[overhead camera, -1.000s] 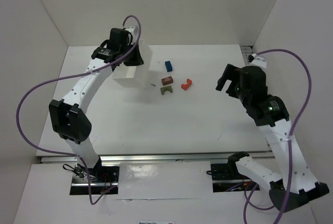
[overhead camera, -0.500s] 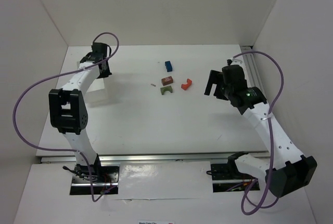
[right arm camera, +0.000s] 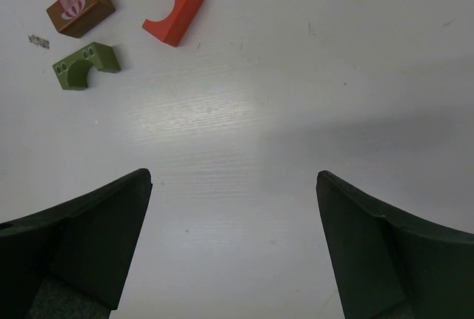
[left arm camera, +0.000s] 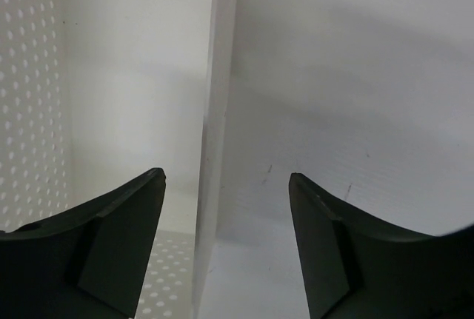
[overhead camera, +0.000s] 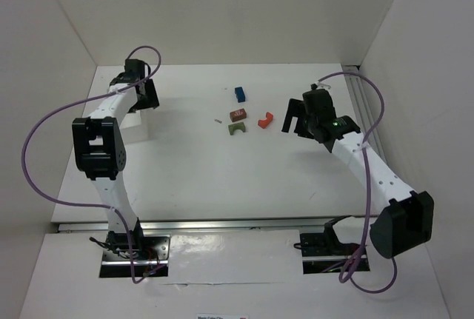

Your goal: Build the wood block tower

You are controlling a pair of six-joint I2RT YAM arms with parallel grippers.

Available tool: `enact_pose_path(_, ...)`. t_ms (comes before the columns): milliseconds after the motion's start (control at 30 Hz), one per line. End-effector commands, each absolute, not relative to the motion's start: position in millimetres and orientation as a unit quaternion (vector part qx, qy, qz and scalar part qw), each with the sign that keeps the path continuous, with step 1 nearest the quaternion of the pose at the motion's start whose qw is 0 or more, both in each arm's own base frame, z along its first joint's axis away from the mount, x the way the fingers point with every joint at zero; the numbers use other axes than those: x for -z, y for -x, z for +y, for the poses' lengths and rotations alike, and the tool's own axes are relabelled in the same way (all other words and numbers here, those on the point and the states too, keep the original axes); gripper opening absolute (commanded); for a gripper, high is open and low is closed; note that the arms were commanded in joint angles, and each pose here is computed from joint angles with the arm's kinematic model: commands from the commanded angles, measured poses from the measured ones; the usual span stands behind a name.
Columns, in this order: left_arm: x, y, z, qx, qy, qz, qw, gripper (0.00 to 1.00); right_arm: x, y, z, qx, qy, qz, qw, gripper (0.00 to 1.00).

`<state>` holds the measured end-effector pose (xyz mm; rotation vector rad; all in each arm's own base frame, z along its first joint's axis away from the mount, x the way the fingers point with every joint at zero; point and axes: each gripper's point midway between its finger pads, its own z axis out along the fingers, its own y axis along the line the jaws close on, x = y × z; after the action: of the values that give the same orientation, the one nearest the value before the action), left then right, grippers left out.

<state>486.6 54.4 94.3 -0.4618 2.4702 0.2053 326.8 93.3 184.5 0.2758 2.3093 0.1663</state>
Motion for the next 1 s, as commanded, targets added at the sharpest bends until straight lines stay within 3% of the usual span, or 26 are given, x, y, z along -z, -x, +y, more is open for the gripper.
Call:
enact_pose_path(0,-166.7,-489.2,39.1,-0.052,0.172,0.912,0.369,0.81,-200.7,-357.8,124.9,-0.109,-0.099,0.890,0.431,0.99)
enact_pose_path(200,-258.8,-447.9,-27.4,-0.026,0.121,0.887,0.446,0.84,-185.9,-399.6,191.1,-0.113,-0.047,0.901,0.416,0.99)
enact_pose_path(333,-261.8,-409.6,-90.8,0.041,0.070,0.895,0.438,0.85,-171.3,-432.5,229.2,-0.117,-0.063,0.903,0.409,0.96)
enact_pose_path(500,-239.8,-370.8,-101.9,0.062,0.065,0.909,0.408,0.85,-120.6,-463.8,255.6,-0.122,-0.131,0.917,0.356,0.91)
enact_pose_path(633,-253.9,-349.6,-93.1,0.056,0.069,0.899,0.429,0.85,-89.5,-475.0,273.1,-0.142,-0.174,0.919,0.325,0.91)
enact_pose_path(967,-282.2,-320.8,-79.0,0.061,0.067,0.877,0.472,0.85,-59.5,-513.2,307.8,-0.149,-0.188,0.916,0.323,0.91)
